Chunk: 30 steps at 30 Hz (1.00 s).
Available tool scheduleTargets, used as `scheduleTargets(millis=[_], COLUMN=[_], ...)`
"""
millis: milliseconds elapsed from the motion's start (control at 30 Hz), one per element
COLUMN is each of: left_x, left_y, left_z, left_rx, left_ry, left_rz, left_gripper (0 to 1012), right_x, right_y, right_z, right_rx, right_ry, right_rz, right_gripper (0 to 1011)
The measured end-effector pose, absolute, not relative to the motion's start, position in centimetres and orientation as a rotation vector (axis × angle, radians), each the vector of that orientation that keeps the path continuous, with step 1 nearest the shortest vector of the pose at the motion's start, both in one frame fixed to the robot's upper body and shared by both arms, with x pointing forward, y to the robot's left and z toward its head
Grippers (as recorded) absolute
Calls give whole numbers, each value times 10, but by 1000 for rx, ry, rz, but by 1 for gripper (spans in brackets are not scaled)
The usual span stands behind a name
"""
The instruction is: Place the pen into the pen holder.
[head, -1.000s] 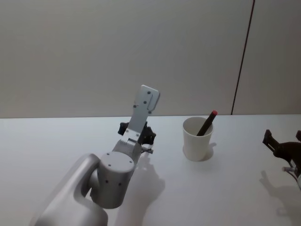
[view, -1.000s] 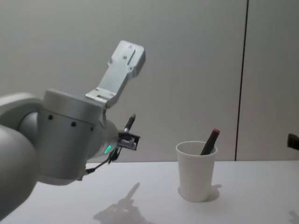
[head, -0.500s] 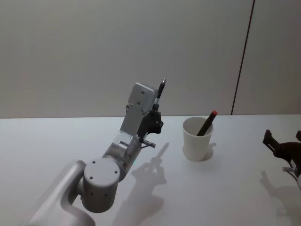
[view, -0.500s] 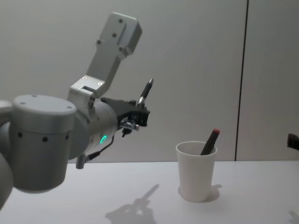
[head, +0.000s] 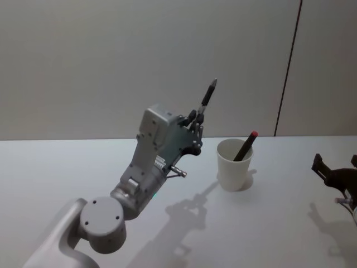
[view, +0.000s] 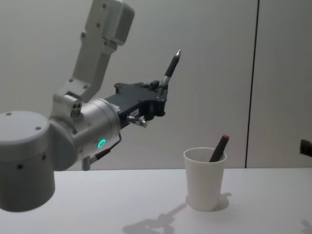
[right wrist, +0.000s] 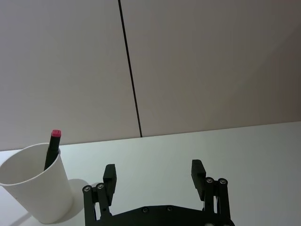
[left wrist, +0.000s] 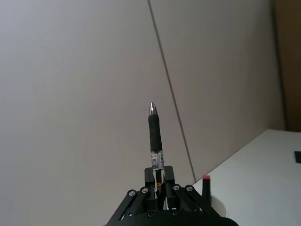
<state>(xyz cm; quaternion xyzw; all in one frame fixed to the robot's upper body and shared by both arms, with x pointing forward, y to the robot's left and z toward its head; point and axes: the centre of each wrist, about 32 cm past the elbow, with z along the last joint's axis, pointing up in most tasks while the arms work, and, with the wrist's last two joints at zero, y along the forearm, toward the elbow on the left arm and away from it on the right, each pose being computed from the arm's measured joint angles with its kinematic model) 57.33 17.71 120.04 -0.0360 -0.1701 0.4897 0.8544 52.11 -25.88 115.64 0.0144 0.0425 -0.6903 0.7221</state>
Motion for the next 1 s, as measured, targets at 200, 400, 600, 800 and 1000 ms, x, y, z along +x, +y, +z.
scheduleTargets(millis=[200, 400, 600, 800, 1000], left_x=[575, 579, 583, 588, 593], left_y=[185, 194, 201, 210, 217], left_z=[1195, 1190, 1186, 1181, 1178], left_rx=[-135, -199, -241, -282, -304], left_ry=[-389, -419, -441, -458, -467], left_rz=[948, 852, 758, 644, 556], left_gripper=[129, 129, 129, 129, 129], right_x=[521, 521, 521, 521, 521], right_y=[-259, -259, -259, -259, -259], right_z=[1156, 1156, 1156, 1156, 1156], right_rx=[32, 32, 32, 32, 32], right_ry=[94, 94, 94, 94, 94], right_rz=[-1525, -1525, -1525, -1525, -1525], right_gripper=[1002, 1001, 1001, 1001, 1002])
